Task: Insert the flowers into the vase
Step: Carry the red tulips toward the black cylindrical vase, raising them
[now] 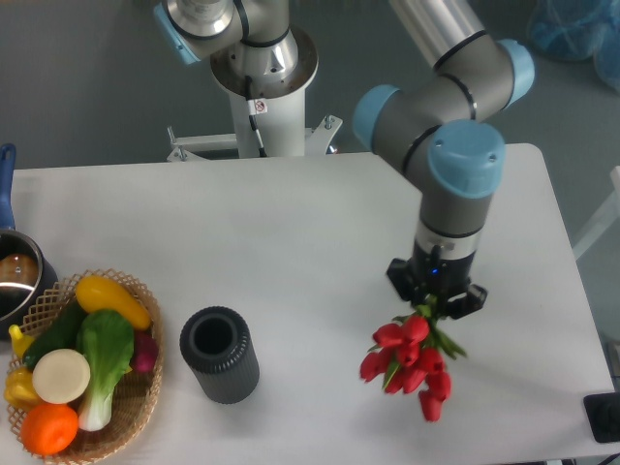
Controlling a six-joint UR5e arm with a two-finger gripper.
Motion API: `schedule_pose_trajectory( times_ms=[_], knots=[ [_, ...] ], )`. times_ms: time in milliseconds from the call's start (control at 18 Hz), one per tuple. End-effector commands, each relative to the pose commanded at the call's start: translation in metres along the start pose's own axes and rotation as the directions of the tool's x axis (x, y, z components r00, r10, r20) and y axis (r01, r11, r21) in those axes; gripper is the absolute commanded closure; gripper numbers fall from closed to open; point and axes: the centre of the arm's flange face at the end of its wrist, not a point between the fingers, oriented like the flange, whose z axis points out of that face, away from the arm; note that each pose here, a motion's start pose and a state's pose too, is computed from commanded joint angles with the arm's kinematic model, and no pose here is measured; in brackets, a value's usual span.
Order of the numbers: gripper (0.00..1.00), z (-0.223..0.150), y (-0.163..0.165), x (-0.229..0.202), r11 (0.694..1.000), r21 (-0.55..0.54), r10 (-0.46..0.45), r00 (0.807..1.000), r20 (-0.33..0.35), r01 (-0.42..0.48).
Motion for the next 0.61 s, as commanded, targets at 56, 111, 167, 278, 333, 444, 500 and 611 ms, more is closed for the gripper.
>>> schedule_pose_trajectory(
  times_ms=[56, 111, 167, 278, 333, 444, 500, 611],
  knots=[
    [1.0, -0.007, -0.007, 0.002, 0.999, 0.048, -0.022, 1.0, 0.005, 0.021],
    [1.0, -0.018, -0.013, 0.004, 0.994, 0.103, -0.043, 0.999, 0.004, 0.042],
    [1.0, -0.034, -0.02, 0.007, 0.986, 0.157, -0.052, 0.999, 0.001, 0.051],
    [1.0, -0.061, -0.03, 0.011, 0.96, 0.271, -0.054, 0.997, -0.055, 0.067],
    [1.0, -0.068, -0.034, 0.014, 0.937, 0.34, -0.038, 0.993, -0.115, 0.075],
    [1.0, -0.079, -0.032, 0.007, 0.883, 0.455, -0.018, 0.976, -0.219, 0.118],
    [1.0, -0.085, -0.03, 0.003, 0.857, 0.497, -0.006, 0.967, -0.255, 0.136],
    [1.0, -0.095, -0.033, -0.002, 0.834, 0.534, 0.011, 0.964, -0.267, 0.139]
  ],
)
